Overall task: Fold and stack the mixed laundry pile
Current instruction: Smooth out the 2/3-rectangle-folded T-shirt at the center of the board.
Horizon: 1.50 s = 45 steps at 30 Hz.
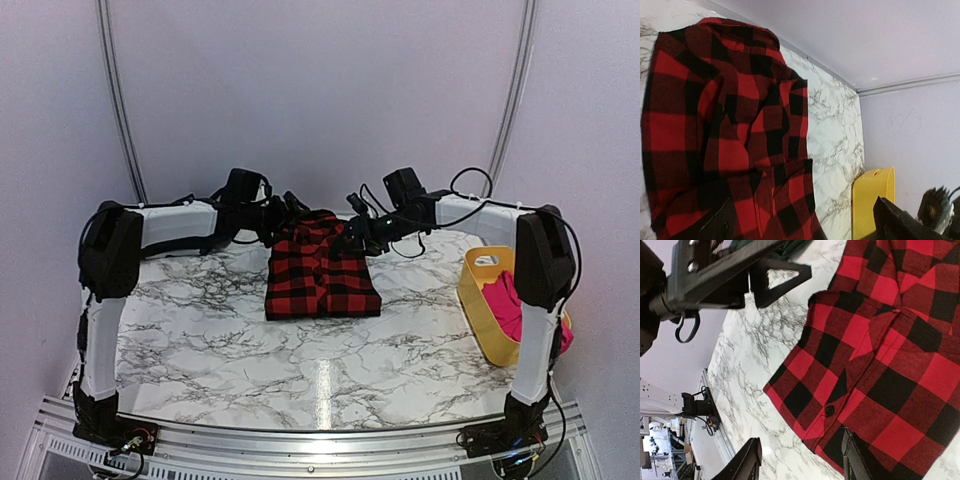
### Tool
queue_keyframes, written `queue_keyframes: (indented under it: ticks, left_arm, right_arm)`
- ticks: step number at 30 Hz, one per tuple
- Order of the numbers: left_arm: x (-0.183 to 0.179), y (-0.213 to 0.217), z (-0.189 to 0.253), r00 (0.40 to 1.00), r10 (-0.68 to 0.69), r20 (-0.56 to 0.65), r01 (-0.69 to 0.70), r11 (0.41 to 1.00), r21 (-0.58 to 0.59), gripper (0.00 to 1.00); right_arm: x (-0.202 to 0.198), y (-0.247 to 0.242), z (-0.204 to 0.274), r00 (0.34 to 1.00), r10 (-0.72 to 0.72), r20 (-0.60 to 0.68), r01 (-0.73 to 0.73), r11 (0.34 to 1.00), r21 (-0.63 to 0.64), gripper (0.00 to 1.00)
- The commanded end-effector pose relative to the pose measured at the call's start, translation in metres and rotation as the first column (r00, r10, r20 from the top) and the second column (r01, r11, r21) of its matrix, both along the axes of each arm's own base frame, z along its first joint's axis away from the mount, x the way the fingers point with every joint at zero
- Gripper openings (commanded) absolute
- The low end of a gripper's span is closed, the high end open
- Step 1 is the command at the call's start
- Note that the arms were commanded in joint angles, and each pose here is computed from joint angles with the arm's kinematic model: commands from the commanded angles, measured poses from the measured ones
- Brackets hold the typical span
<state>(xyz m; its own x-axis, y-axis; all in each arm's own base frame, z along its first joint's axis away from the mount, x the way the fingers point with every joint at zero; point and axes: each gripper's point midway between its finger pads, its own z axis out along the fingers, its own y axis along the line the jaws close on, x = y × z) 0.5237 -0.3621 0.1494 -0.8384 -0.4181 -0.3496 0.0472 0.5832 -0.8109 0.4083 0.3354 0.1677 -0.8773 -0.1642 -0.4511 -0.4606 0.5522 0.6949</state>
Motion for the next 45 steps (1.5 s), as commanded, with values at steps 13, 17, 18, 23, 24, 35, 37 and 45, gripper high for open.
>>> queue_keyframes:
  ticks: [13,17,18,23,24,35,37,45]
  left_arm:
    - [-0.161,-0.057,-0.045,0.932,-0.348,-0.105,0.344,0.938,-0.048,0.99]
    - [-0.173,-0.047,-0.101,0.925,-0.317,-0.21,0.314,0.948,-0.047,0.99]
    - [-0.178,-0.043,-0.114,0.923,-0.304,-0.236,0.302,0.952,-0.043,0.99]
    - [-0.204,-0.018,-0.153,0.915,-0.242,-0.322,0.248,0.969,-0.024,0.99]
    - [-0.209,-0.015,-0.152,0.915,-0.242,-0.324,0.248,0.968,-0.023,0.99]
    - [-0.205,-0.016,-0.047,0.953,-0.271,-0.135,0.27,0.963,-0.025,0.99]
    - [-0.188,-0.019,-0.035,0.96,-0.26,-0.105,0.258,0.966,-0.027,0.99]
    - [-0.109,-0.017,-0.061,0.976,-0.185,-0.115,0.182,0.983,-0.033,0.99]
  right_arm:
    - [-0.045,0.018,-0.053,0.961,0.101,-0.258,-0.034,0.966,0.255,0.53]
    - [-0.057,0.004,-0.119,0.933,0.059,-0.354,0.008,0.983,0.183,0.53]
    - [-0.063,0.001,-0.134,0.922,0.054,-0.383,0.012,0.986,0.167,0.53]
    - [-0.091,-0.014,-0.172,0.891,0.029,-0.454,0.028,0.992,0.12,0.52]
    - [-0.099,-0.018,-0.173,0.886,0.028,-0.463,0.028,0.993,0.114,0.52]
    - [-0.081,-0.011,-0.064,0.962,0.064,-0.266,-0.025,0.988,0.15,0.53]
    - [-0.066,-0.005,-0.058,0.969,0.057,-0.242,-0.018,0.987,0.157,0.53]
    - [-0.002,0.013,-0.091,0.968,0.019,-0.252,0.026,0.984,0.174,0.52]
